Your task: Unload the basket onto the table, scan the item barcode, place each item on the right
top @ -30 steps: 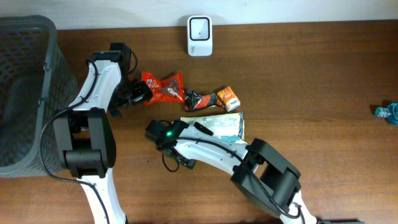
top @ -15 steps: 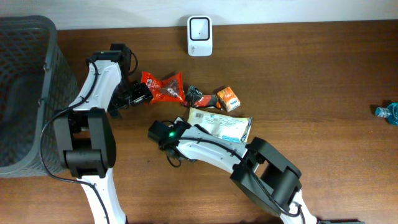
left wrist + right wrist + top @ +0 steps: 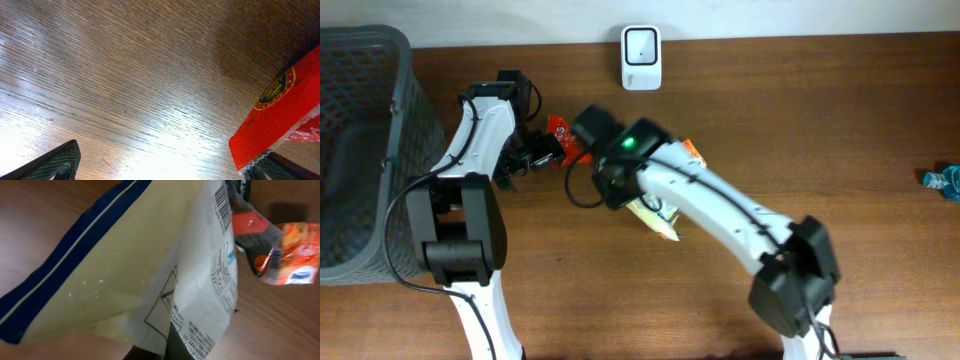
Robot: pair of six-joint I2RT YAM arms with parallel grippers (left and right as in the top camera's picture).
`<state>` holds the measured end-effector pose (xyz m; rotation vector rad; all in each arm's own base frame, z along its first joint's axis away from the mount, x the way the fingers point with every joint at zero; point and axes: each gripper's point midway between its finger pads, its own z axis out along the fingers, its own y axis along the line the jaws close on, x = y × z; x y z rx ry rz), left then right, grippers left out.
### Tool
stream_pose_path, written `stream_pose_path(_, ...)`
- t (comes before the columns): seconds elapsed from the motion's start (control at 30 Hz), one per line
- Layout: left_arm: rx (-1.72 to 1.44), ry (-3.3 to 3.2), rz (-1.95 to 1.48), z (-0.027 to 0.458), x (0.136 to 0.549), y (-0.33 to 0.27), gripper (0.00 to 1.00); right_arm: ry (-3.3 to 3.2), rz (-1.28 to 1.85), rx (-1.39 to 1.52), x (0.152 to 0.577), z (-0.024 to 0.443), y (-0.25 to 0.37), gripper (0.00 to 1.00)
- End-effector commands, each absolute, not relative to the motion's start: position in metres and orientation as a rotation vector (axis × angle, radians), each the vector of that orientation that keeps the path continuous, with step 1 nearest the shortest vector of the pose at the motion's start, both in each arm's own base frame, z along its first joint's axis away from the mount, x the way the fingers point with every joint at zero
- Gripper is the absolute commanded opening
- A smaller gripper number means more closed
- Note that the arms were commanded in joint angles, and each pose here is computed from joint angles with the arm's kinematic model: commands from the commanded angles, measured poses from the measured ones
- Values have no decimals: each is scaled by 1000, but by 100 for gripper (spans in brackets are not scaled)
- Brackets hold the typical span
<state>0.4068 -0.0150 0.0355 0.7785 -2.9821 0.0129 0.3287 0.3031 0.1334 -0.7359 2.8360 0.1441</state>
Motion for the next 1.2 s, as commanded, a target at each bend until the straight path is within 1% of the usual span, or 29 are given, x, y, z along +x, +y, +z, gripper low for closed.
stream_pose_path(0.0,794,-2968,-14,32,404,-11,99,2824,829,-835,307,178,330,4)
stream_pose_path(0.07,794,-2968,-14,32,404,-11,99,2812,1002,-801,311,188,327,4)
stream_pose_path(0.1,794,-2968,-14,32,404,-11,99,2785,1151,-756,317,199,322,4)
stream_pose_path(0.17,794,-2968,-14,32,404,-11,99,2708,1343,-747,323,215,316,4)
stream_pose_path(0.23,794,-2968,-14,32,404,-11,99,2672,1432,-714,330,223,308,4)
stream_pose_path(0.4,794,-2968,-14,32,404,-11,99,2665,1624,-584,339,217,292,4)
stream_pose_path(0.5,794,-2968,-14,32,404,-11,99,2755,1656,-422,347,186,284,4)
stream_pose_path(0.6,794,-2968,-14,32,404,-11,99,2890,1450,-234,364,143,262,4)
stream_pose_path(0.67,794,-2968,-14,32,404,-11,99,2998,1102,-63,383,114,228,4)
stream_pose_path(0.7,794,-2968,-14,32,404,-11,99,3022,963,-1,389,105,212,7)
stream_pose_path(0.77,794,-2968,-14,32,404,-11,99,3051,730,74,398,93,179,22)
stream_pose_path(0.83,794,-2968,-14,32,404,-11,99,3091,537,152,399,84,144,25)
stream_pose_path(0.9,794,-2968,-14,32,404,-11,99,3111,409,165,398,80,122,25)
stream_pose_path(0.93,794,-2968,-14,32,404,-11,99,3121,326,178,397,78,109,29)
stream_pose_path(0.97,794,-2968,-14,32,404,-11,99,3128,269,188,396,79,101,34)
stream_pose_path(1.0,794,-2968,-14,32,404,-11,99,3136,215,181,394,81,93,43)
stream_pose_path(1.03,794,-2968,-14,32,404,-11,99,3144,185,156,393,85,89,48)
stream_pose_path(1.07,794,-2968,-14,32,404,-11,99,3153,186,105,391,92,89,50)
stream_pose_path(1.1,794,-2968,-14,32,404,-11,99,3161,198,68,389,99,91,50)
stream_pose_path(1.17,794,-2968,-14,32,404,-11,99,3168,302,-112,382,112,109,50)
